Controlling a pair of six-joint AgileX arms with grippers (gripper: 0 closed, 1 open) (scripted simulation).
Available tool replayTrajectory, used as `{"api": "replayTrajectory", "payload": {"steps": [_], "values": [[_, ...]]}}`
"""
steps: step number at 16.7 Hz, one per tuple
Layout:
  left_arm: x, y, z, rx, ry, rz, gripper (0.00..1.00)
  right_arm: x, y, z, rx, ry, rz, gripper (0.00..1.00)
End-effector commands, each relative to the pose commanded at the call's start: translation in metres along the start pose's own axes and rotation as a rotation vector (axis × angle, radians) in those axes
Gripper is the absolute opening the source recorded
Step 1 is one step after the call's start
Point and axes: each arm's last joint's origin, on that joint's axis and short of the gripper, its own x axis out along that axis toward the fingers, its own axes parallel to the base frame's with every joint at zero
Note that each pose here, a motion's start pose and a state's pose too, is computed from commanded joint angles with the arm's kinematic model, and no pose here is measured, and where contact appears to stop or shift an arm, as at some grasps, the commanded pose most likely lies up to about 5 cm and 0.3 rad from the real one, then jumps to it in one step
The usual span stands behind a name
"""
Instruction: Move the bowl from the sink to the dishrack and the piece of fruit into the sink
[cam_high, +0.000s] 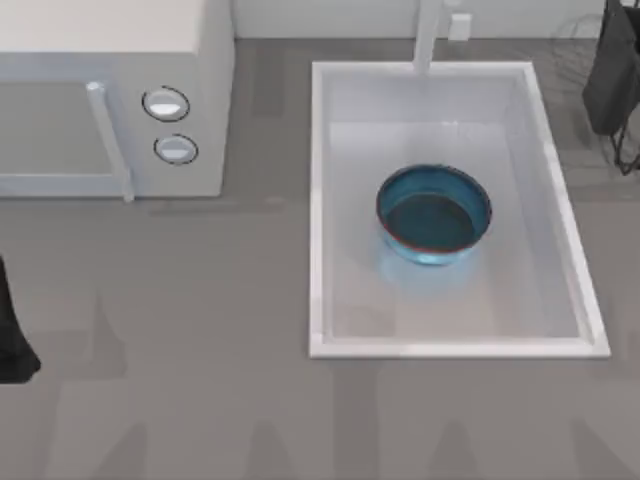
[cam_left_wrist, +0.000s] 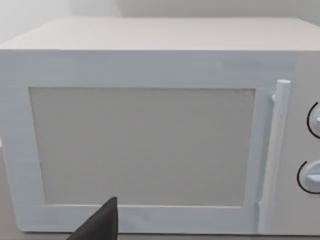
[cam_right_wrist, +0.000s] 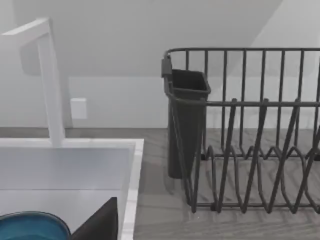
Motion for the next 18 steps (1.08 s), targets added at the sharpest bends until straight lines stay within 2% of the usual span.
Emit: {"api": "replayTrajectory", "payload": {"steps": [5, 10, 14, 18], "values": [[0.0, 0.0, 0.0, 0.0, 0.0, 0.0, 1.0, 0.0, 0.001, 0.013, 0.001, 0.015, -0.001, 1.0], [0.0, 0.0, 0.0, 0.0, 0.0, 0.0, 1.0, 0.016, 0.006, 0.072, 0.021, 0.148, 0.028, 1.0], [0.0, 0.0, 0.0, 0.0, 0.0, 0.0, 1.0, 0.064, 0.021, 0.121, 0.055, 0.39, 0.081, 1.0], [0.0, 0.0, 0.0, 0.0, 0.0, 0.0, 1.0, 0.145, 0.054, 0.138, 0.088, 0.73, 0.126, 1.0]]}}
